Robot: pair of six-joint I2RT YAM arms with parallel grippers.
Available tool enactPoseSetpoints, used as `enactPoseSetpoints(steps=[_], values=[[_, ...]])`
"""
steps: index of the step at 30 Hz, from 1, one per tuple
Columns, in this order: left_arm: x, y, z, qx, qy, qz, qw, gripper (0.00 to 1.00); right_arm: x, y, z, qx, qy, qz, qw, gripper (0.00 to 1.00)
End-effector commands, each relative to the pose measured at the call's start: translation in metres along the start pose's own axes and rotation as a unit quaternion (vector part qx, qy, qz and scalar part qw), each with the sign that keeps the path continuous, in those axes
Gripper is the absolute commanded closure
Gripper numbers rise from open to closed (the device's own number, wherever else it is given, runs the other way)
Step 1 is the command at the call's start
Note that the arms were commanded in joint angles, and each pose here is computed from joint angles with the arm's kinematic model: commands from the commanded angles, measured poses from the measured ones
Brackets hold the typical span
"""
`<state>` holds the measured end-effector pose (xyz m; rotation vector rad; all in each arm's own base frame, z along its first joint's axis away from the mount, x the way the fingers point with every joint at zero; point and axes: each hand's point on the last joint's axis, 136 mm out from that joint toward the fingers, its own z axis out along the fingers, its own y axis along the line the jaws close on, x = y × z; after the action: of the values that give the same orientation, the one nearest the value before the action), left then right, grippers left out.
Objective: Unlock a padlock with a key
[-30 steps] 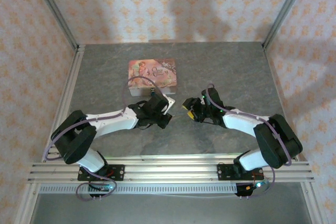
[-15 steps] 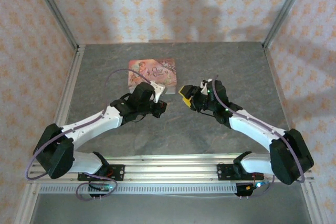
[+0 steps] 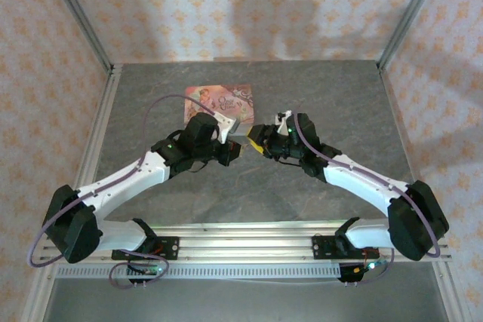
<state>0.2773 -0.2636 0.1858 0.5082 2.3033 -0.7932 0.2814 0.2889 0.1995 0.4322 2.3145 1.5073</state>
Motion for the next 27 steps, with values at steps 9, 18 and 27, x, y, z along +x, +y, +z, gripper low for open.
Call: enactPoseSetpoints(steps=[9,18,27], values=[[-0.014,-0.008,-0.015,0.011,-0.016,-0.006,1.000,1.00,0.002,0.018,0.001,-0.011,0.008,-0.021,1.000,0.67],[-0.017,-0.009,-0.018,0.012,-0.022,-0.012,1.000,1.00,0.013,0.018,0.011,-0.008,0.029,-0.025,0.999,0.86],[-0.017,-0.010,-0.018,0.015,-0.023,-0.016,1.000,1.00,0.014,0.018,0.009,0.001,0.028,-0.045,0.999,1.00]])
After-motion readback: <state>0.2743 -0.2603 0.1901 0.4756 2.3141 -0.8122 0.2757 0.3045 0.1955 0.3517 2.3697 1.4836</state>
